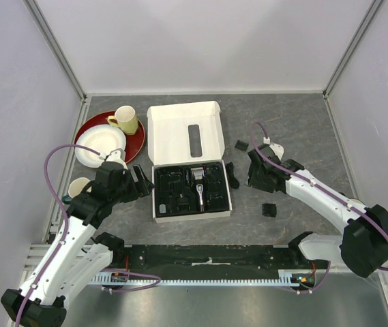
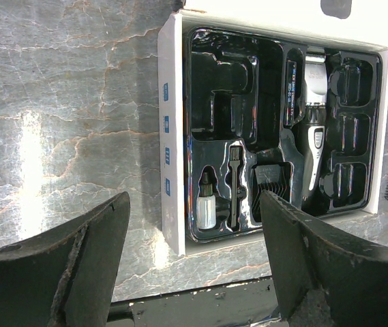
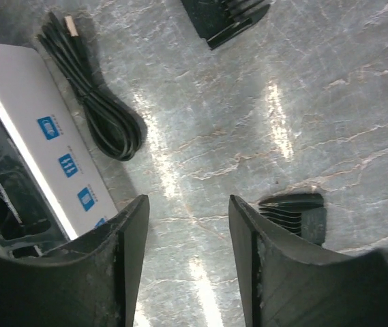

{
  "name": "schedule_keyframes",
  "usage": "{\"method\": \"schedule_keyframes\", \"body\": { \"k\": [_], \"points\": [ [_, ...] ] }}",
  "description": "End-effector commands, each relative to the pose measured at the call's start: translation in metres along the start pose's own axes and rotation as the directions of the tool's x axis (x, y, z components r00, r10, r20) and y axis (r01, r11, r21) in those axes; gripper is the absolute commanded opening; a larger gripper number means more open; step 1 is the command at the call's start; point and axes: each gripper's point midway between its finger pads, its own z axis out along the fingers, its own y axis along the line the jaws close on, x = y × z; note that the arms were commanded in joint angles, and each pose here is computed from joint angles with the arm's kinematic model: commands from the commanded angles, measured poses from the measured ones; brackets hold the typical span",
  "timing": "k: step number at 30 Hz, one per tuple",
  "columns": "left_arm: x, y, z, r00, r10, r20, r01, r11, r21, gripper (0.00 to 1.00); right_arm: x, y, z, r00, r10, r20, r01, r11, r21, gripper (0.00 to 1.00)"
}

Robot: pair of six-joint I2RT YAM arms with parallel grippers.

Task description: Sort the hair-cutting tools

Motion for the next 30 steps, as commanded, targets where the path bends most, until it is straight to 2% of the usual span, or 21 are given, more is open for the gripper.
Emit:
{"method": "schedule_keyframes", "body": {
  "k": [1, 3, 6, 8, 11, 13, 21, 28, 30],
  "points": [
    [-0.008, -0.007, -0.001, 0.999, 0.038, 0.036, -0.039, 0.998, 0.041, 0.84, 0.000, -0.026, -0.002, 0.999, -0.002, 0.041, -0.002, 0.995, 0.103, 0.62],
    [-0.007, -0.009, -0.001, 0.999, 0.038, 0.032, -0.040, 0.998, 0.053, 0.84, 0.008, -0.041, 0.003, 0.999, 0.019, 0.040, -0.025, 0.987, 0.158, 0.69],
    [-0.006, -0.013, -0.001, 0.998, 0.049, 0.028, -0.051, 0.996, 0.072, 0.84, 0.020, -0.056, 0.006, 0.999, 0.030, 0.023, -0.034, 0.979, 0.199, 0.75],
    [-0.004, -0.022, -0.004, 0.997, 0.067, 0.022, -0.070, 0.989, 0.134, 0.84, 0.026, -0.063, 0.008, 0.999, 0.032, 0.016, -0.035, 0.976, 0.215, 0.78],
    [0.001, -0.047, -0.012, 0.992, 0.120, 0.027, -0.122, 0.948, 0.293, 0.84, 0.035, -0.073, 0.011, 0.999, 0.034, -0.006, -0.032, 0.971, 0.239, 0.84],
    [0.007, -0.071, -0.023, 0.986, 0.162, 0.026, -0.157, 0.885, 0.438, 0.84, 0.038, -0.078, 0.012, 0.999, 0.042, -0.009, -0.039, 0.968, 0.248, 0.86],
    [0.022, -0.105, -0.047, 0.977, 0.215, 0.009, -0.171, 0.748, 0.641, 0.83, 0.051, -0.085, 0.021, 0.997, 0.064, -0.044, -0.053, 0.975, 0.215, 0.87],
    [0.031, -0.123, -0.050, 0.980, 0.200, -0.019, -0.127, 0.691, 0.712, 0.83, 0.069, -0.078, 0.026, 0.987, 0.122, -0.104, -0.111, 0.988, 0.104, 0.87],
    [0.029, -0.126, -0.049, 0.982, 0.189, -0.015, -0.123, 0.695, 0.708, 0.83, 0.074, -0.071, 0.024, 0.983, 0.134, -0.125, -0.126, 0.990, 0.066, 0.87]
  ]
}}
